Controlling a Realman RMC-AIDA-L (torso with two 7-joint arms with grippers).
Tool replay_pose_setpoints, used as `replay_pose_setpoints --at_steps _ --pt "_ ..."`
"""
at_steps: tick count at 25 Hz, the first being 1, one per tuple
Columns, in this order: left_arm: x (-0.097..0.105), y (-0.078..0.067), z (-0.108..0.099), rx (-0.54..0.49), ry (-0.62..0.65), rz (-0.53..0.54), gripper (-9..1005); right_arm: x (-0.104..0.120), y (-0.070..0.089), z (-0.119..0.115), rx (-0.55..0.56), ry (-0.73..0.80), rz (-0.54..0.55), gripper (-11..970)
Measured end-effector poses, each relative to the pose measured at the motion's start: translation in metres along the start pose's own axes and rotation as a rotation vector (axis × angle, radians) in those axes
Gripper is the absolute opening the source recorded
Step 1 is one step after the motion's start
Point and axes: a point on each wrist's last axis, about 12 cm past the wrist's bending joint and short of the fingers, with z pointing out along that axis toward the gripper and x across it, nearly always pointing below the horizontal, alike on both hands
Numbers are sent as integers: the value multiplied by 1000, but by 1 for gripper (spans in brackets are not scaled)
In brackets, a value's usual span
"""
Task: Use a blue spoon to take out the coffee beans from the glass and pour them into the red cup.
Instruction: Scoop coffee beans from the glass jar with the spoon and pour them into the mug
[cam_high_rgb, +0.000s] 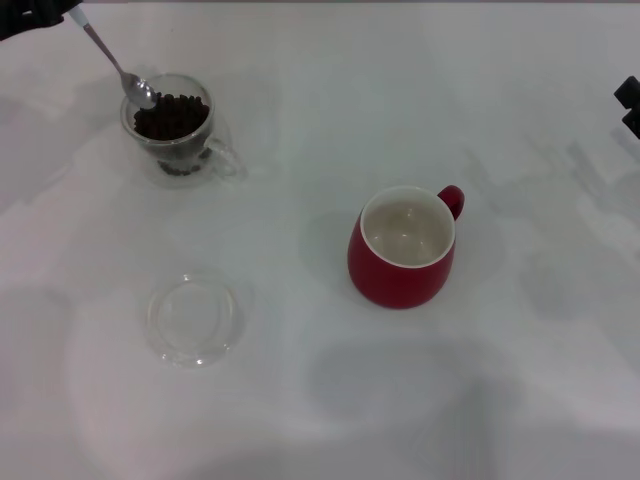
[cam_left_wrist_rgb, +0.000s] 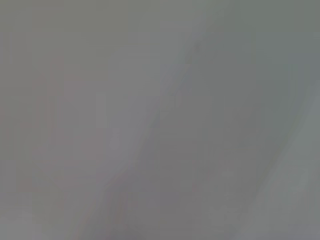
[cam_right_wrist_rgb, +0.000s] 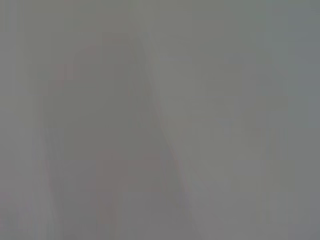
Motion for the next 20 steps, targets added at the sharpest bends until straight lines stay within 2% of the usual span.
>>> replay_pose_setpoints --at_steps 9,20 --pt "6 -13 34 -27 121 59 126 4 -2 0 23 24 2 755" --pt "17 -20 51 -47 141 61 126 3 -2 1 35 17 6 755"
